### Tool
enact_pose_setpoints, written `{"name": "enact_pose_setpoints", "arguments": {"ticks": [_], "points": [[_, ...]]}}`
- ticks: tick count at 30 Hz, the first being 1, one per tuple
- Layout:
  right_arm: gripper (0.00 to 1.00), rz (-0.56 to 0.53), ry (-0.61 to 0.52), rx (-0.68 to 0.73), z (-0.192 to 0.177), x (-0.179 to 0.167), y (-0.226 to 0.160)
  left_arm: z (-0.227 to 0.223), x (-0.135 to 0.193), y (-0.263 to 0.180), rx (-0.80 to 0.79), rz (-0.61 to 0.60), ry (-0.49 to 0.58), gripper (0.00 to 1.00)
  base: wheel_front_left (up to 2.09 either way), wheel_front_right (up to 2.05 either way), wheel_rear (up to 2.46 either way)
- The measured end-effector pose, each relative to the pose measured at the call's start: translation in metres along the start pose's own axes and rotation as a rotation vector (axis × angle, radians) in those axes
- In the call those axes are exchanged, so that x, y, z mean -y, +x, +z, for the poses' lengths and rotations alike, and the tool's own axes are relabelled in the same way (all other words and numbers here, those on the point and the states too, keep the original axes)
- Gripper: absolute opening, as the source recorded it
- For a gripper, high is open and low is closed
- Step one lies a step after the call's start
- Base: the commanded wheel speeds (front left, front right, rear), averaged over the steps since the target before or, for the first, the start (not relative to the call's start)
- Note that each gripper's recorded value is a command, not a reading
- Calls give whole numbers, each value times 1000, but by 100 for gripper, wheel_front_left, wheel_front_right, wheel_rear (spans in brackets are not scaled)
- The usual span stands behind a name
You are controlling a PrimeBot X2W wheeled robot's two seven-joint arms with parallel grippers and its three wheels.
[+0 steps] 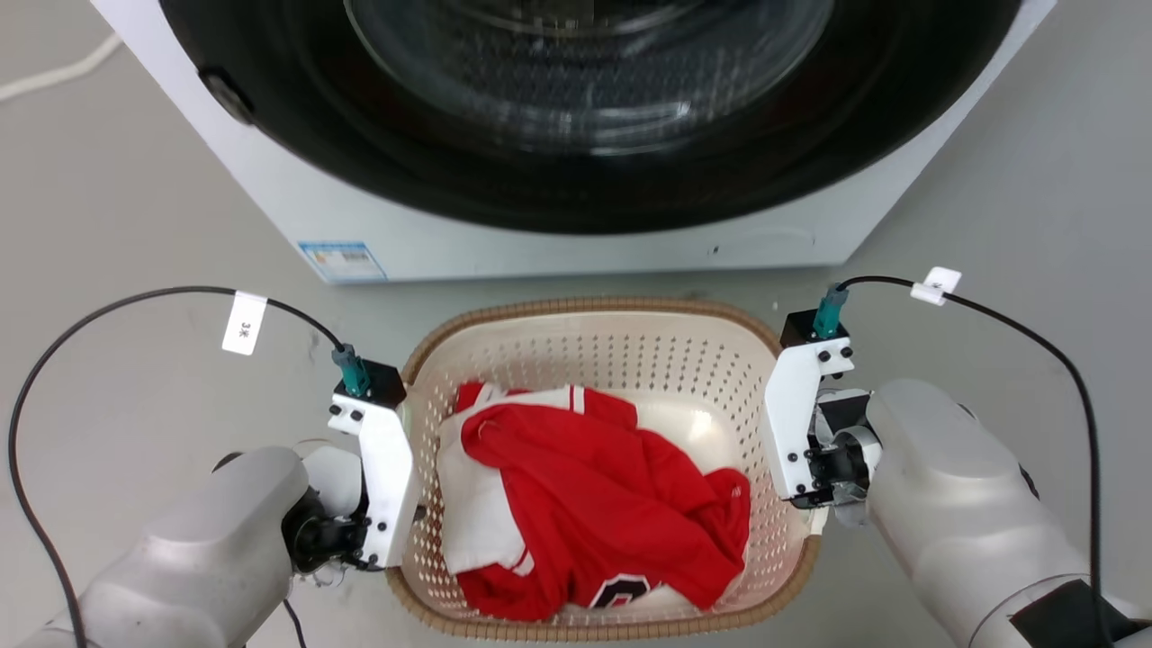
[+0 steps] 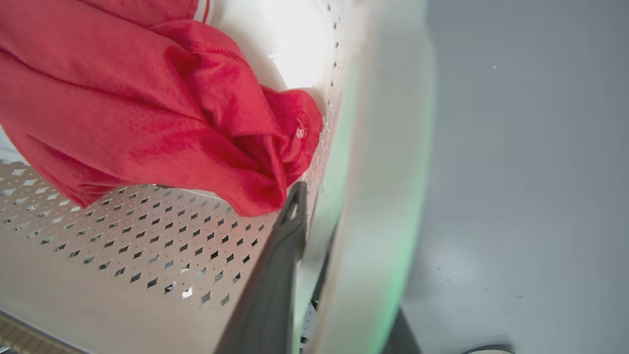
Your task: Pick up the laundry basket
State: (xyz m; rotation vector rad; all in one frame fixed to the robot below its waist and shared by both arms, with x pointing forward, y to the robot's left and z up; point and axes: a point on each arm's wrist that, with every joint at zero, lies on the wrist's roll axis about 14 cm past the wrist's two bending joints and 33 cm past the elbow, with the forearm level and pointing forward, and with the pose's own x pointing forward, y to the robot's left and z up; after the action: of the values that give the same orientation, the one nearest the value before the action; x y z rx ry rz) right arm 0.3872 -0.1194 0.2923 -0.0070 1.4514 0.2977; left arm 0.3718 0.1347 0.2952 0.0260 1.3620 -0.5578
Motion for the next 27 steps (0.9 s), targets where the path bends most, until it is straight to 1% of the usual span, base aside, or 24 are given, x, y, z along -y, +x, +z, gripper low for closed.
{"name": "enact_pose_setpoints", "arguments": {"ticks": [6,9,13,14,20,27], "points": [[0,-12,-42,29,2,-9,-33,0,8,-32,-1,10,20,0,0,0,0],[0,-17,-53,46,-3,-13,-44,-4,13,-44,0,10,19,0,0,0,0],[0,-18,-59,81,-6,-17,-59,-3,18,-59,34,23,23,0,0,0,0],[0,-24,-60,103,-10,-19,-68,-6,22,-67,51,26,17,0,0,0,0],[0,-33,-69,144,-13,-23,-85,-9,28,-79,78,37,11,0,0,0,0],[0,-30,-65,148,-21,-25,-90,-17,34,-82,68,35,2,0,0,0,0]]}}
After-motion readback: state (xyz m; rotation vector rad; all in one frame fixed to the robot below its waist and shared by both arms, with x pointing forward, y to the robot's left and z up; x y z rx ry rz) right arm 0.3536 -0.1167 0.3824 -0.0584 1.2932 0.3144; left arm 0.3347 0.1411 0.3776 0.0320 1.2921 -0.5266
